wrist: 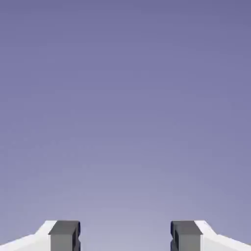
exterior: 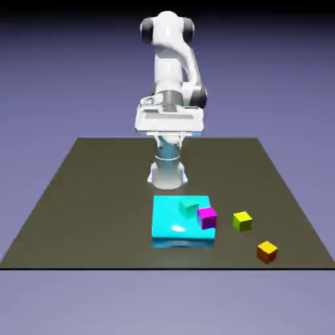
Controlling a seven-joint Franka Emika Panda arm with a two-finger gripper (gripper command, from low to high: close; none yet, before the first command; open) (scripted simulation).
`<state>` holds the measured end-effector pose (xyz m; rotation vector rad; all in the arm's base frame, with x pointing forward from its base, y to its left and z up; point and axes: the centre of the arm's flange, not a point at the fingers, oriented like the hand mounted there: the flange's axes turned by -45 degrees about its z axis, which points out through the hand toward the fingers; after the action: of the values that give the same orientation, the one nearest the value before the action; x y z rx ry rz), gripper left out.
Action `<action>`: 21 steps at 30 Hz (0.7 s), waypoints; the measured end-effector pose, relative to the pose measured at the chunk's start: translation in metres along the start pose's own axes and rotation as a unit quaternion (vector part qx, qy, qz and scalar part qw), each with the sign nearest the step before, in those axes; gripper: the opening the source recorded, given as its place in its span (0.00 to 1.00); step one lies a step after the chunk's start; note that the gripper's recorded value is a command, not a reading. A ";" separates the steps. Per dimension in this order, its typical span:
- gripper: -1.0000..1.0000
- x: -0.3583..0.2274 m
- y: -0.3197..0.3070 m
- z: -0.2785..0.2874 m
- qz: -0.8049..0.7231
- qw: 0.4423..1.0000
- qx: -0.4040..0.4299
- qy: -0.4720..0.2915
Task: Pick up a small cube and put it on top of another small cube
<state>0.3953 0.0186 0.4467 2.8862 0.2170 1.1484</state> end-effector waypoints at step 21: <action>0.50 -0.156 -0.269 0.146 -0.677 0.650 0.276 -0.207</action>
<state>0.3511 0.2669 0.2129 1.9734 2.3988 0.0598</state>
